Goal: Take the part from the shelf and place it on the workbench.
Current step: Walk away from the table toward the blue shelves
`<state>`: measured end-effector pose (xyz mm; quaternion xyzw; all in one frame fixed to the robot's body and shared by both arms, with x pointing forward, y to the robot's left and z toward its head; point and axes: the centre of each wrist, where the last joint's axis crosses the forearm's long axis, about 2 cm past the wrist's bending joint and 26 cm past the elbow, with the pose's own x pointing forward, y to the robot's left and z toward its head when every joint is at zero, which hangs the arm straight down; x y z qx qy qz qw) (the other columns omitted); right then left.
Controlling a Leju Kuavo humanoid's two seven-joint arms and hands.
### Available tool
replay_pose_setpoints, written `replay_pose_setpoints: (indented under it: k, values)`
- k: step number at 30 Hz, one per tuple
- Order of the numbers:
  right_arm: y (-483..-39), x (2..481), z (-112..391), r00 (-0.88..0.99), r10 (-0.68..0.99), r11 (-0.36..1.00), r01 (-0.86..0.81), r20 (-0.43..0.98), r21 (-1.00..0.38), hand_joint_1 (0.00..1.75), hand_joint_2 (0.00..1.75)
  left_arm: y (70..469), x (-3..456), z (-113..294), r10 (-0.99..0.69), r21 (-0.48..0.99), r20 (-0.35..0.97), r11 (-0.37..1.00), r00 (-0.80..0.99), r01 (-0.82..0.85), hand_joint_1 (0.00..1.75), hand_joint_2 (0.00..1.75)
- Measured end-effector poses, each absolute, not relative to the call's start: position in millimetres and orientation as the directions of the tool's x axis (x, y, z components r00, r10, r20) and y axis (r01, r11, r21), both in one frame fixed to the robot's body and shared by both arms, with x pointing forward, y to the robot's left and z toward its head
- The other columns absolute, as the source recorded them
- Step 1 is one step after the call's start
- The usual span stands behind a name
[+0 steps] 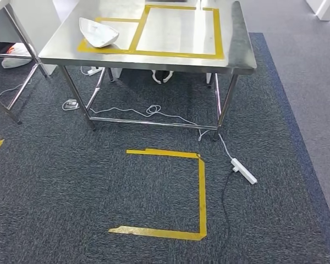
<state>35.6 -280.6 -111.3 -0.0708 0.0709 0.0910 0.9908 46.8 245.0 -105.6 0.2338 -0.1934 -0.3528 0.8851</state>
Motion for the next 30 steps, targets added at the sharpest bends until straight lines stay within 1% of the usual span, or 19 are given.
replay_pose_setpoints:
  k: [10, 14, 30]
  values:
    - [-278.9, 33.2, -111.5, 0.974, 0.166, 0.975, -0.186, -0.155, -0.125, 0.00, 0.00, 245.7, 42.6, -106.2, -0.697, 0.537, 0.181, 0.661, 0.694, 0.524, 0.00, 0.00]
    - [-279.2, 32.1, -111.5, 0.977, 0.153, 0.977, -0.172, -0.151, -0.124, 0.00, 0.00, 248.3, 43.5, -106.4, -0.658, 0.528, 0.202, 0.697, 0.726, 0.485, 0.00, 0.00]
    - [-279.9, 30.5, -111.6, 0.978, 0.150, 0.977, -0.169, -0.146, -0.132, 0.00, 0.00, 245.0, 43.6, -106.2, -0.636, 0.514, 0.197, 0.715, 0.746, 0.473, 0.00, 0.00]
